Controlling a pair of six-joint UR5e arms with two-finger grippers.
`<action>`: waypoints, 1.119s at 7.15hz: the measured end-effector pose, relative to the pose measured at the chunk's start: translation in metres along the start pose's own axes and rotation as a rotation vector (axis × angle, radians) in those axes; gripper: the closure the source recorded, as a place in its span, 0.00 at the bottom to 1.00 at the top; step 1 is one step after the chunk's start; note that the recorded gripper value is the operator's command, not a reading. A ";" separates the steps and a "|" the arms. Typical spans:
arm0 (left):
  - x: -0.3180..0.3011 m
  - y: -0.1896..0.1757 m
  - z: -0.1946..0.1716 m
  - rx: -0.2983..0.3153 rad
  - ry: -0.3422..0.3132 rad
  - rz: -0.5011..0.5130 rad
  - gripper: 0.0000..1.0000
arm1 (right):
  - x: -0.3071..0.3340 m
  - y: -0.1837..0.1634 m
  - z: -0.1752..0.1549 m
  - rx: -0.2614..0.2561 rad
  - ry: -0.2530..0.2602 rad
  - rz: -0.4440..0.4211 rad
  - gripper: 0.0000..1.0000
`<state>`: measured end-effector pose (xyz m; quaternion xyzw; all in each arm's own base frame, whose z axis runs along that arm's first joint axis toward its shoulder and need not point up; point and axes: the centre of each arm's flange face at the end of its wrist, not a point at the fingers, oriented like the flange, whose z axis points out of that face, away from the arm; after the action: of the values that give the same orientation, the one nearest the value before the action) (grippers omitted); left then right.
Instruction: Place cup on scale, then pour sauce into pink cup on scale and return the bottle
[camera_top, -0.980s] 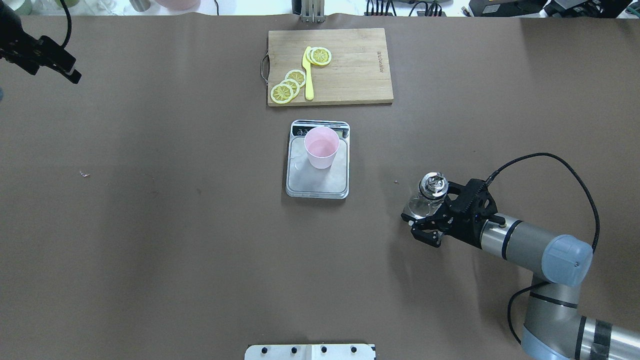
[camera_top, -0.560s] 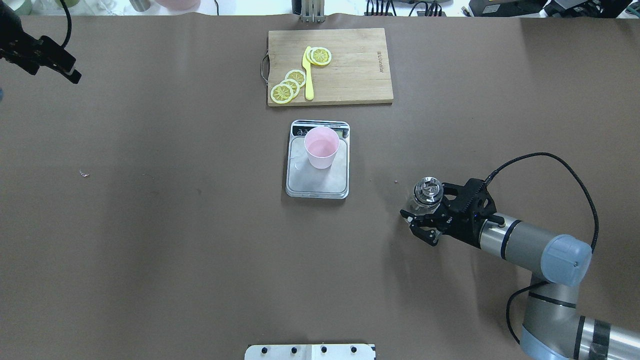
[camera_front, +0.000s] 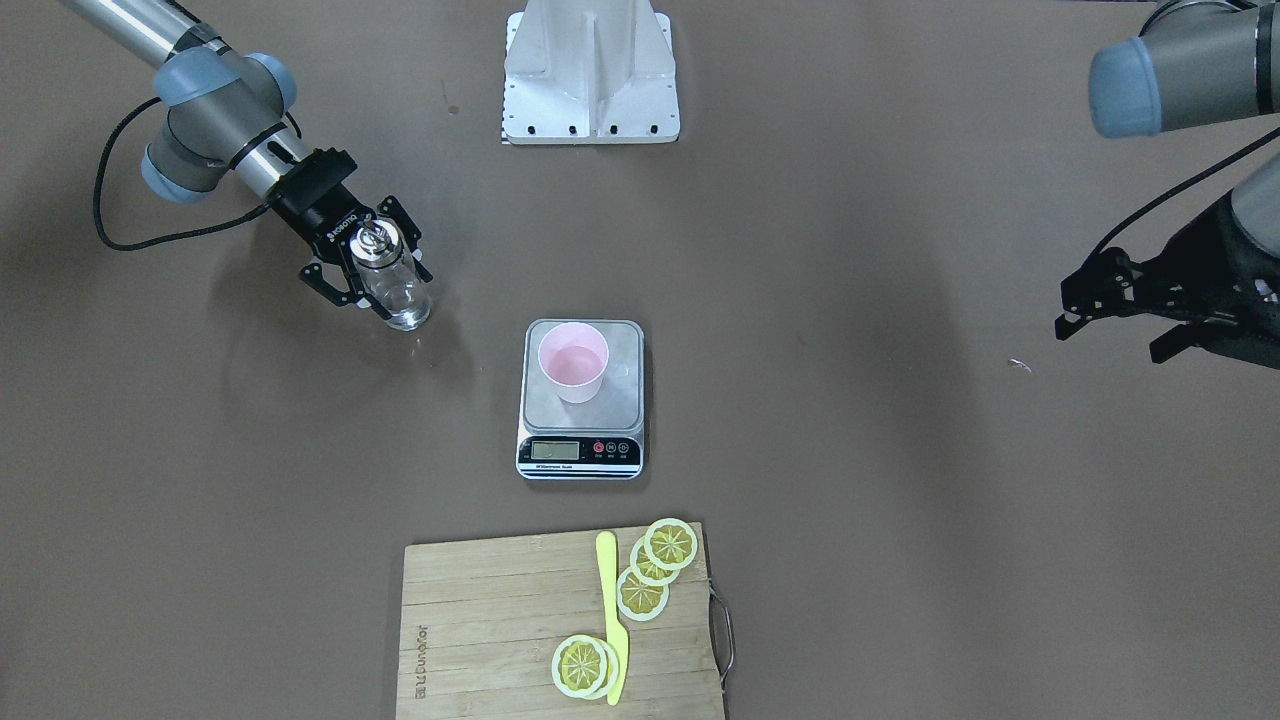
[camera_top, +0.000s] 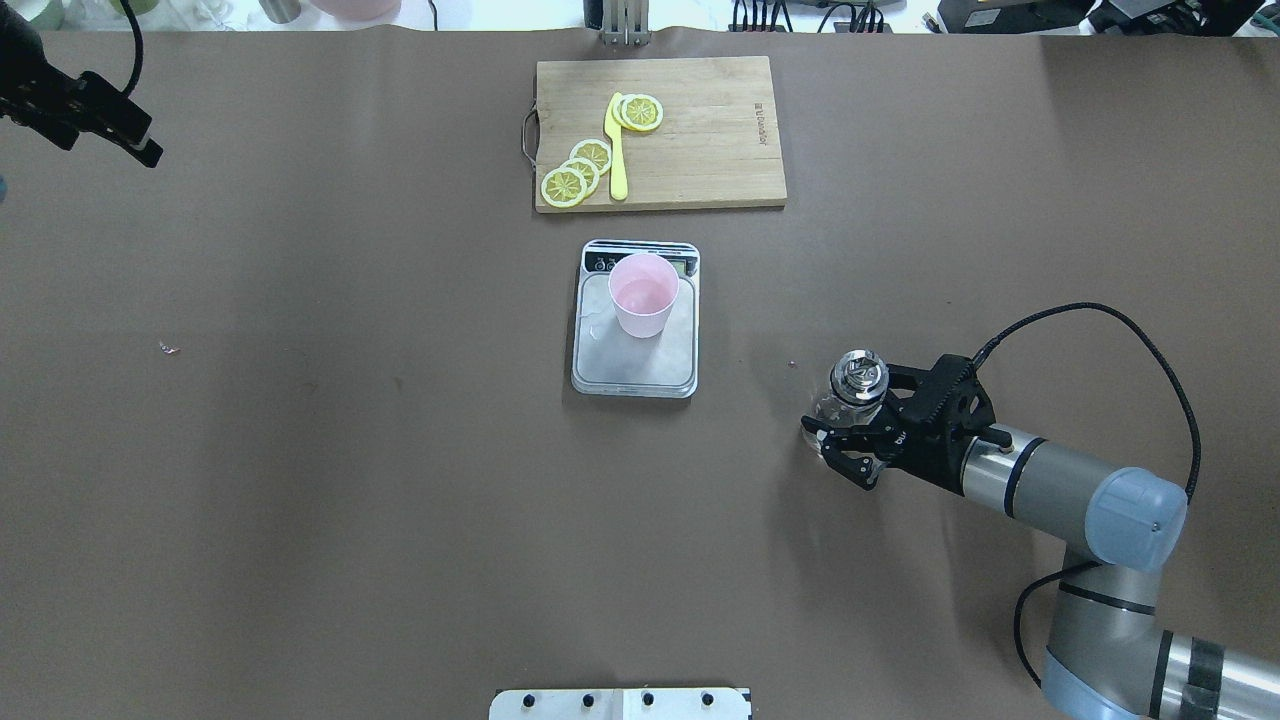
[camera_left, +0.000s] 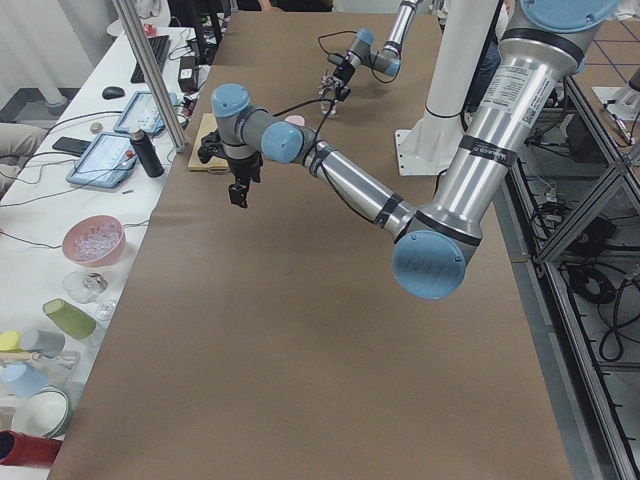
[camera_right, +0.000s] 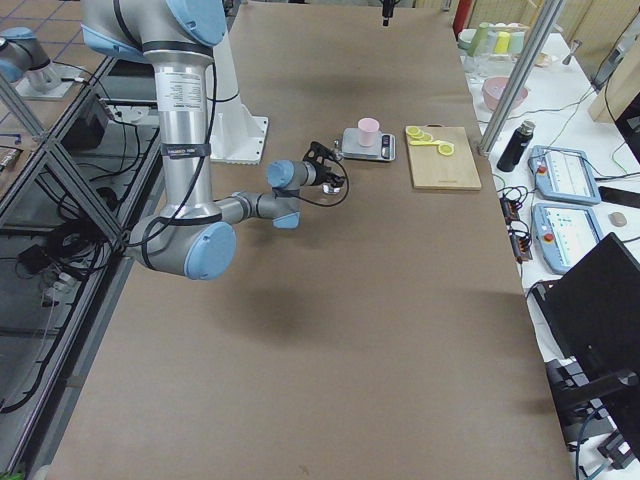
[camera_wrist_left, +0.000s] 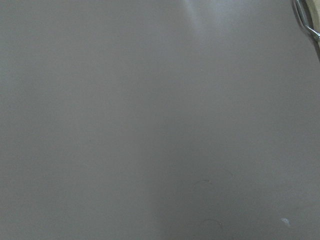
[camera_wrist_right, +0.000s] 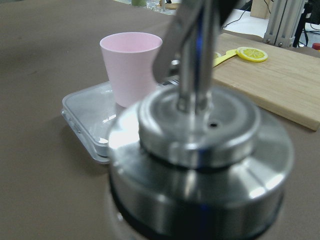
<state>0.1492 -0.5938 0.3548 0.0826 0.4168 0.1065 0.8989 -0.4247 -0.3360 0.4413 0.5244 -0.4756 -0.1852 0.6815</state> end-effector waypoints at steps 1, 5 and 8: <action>0.000 0.000 0.000 0.000 0.000 0.000 0.03 | 0.004 -0.008 -0.003 0.011 0.007 0.001 0.72; -0.017 0.001 -0.006 0.006 -0.010 0.043 0.03 | 0.024 -0.055 -0.009 -0.037 0.090 -0.020 0.73; -0.068 0.018 -0.003 -0.009 -0.034 0.139 0.03 | 0.025 -0.105 -0.016 -0.189 0.197 -0.141 0.73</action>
<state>0.1017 -0.5943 0.4072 0.1091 0.3942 0.1692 0.8967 -0.3735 -0.3867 0.3593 0.5057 -0.3490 -0.2244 0.7564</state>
